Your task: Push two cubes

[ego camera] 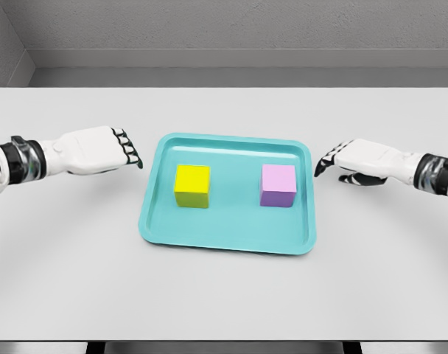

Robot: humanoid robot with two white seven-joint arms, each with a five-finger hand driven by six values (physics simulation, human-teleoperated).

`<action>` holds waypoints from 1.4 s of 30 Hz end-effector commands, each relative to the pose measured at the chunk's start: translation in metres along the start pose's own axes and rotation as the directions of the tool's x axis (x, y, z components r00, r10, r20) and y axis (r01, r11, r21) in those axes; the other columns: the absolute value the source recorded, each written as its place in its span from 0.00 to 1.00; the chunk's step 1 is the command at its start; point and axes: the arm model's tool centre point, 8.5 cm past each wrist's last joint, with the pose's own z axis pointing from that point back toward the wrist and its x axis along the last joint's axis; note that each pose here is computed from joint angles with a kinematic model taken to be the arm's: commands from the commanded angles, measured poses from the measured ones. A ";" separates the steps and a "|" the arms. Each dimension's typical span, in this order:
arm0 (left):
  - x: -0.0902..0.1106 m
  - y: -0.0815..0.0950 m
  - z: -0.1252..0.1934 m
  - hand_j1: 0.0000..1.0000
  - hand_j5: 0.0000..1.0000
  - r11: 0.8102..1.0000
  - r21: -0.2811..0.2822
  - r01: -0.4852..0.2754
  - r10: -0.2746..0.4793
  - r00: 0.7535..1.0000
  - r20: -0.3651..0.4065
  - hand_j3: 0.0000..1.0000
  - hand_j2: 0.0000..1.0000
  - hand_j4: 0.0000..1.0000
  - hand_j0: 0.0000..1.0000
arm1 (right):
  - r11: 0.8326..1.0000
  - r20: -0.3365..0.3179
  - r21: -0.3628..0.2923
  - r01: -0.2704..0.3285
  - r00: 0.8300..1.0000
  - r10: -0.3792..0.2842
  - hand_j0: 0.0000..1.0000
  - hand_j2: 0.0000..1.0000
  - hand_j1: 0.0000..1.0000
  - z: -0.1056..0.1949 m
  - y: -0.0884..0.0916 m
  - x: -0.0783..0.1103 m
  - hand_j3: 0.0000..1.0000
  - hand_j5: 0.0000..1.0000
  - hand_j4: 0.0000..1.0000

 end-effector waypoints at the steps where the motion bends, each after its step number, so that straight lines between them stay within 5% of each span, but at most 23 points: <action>1: 0.012 0.005 -0.009 0.75 0.75 1.000 0.017 0.006 -0.006 0.999 0.037 0.75 0.75 0.75 0.75 | 0.999 0.028 -0.020 -0.029 0.999 0.030 0.60 0.60 0.60 -0.002 -0.009 0.012 0.60 0.60 0.60; 25: 0.028 0.009 -0.014 0.76 0.76 0.999 0.039 0.010 -0.013 0.997 0.075 0.76 0.76 0.76 0.76 | 0.992 0.097 -0.033 -0.119 0.988 0.122 0.57 0.57 0.57 0.006 -0.015 0.047 0.57 0.57 0.57; 42: 0.040 0.016 -0.030 0.76 0.76 0.999 0.046 0.002 -0.007 0.994 0.107 0.76 0.76 0.76 0.76 | 0.998 0.126 -0.019 -0.056 0.990 0.058 0.57 0.57 0.57 -0.015 0.003 0.053 0.57 0.57 0.57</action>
